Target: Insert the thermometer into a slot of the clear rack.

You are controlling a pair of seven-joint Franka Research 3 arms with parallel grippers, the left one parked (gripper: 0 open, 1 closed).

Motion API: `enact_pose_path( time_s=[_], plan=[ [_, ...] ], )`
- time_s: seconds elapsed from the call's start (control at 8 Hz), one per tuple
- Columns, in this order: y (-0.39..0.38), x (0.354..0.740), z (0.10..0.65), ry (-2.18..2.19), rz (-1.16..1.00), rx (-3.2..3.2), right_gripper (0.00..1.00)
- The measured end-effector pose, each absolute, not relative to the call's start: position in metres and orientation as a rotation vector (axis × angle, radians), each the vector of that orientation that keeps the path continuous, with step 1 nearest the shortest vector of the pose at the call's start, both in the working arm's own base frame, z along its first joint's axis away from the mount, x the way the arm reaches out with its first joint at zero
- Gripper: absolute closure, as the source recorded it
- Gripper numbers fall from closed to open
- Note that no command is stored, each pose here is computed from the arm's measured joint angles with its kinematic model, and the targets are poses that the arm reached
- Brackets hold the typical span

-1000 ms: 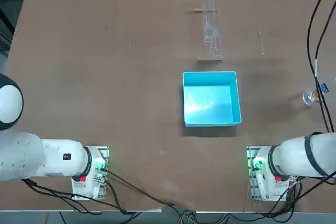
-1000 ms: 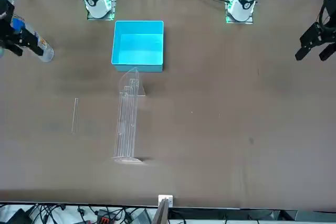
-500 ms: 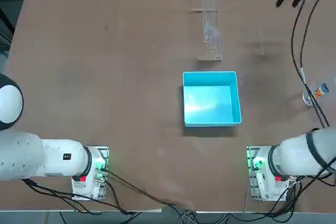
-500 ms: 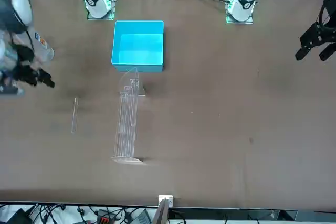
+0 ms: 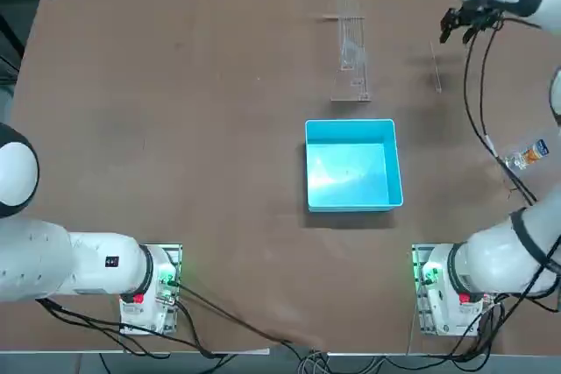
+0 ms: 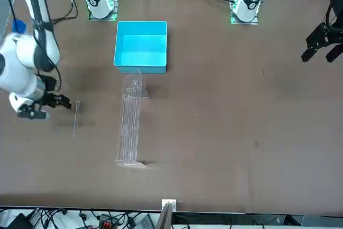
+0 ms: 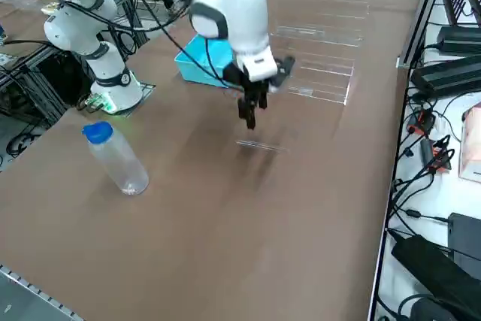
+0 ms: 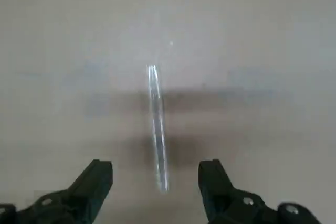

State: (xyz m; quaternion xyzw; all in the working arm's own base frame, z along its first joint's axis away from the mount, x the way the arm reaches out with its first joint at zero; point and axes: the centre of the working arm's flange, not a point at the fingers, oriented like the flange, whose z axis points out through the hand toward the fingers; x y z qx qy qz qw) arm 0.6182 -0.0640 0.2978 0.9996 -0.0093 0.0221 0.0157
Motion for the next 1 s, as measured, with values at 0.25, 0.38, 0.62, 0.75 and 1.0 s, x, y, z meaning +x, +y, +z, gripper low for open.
enact_pose_path(
  time_s=[0.25,0.38,0.62,0.75,1.0],
  plan=[
    [-0.064,0.624,0.248,-0.001,0.101,3.098,0.02],
    [-0.063,0.623,0.234,0.003,0.087,3.098,0.04],
    [-0.063,0.623,0.220,0.006,0.070,3.098,0.06],
    [-0.063,0.622,0.214,0.007,0.066,3.098,0.10],
    [-0.063,0.622,0.204,0.009,0.056,3.097,0.15]
  ],
)
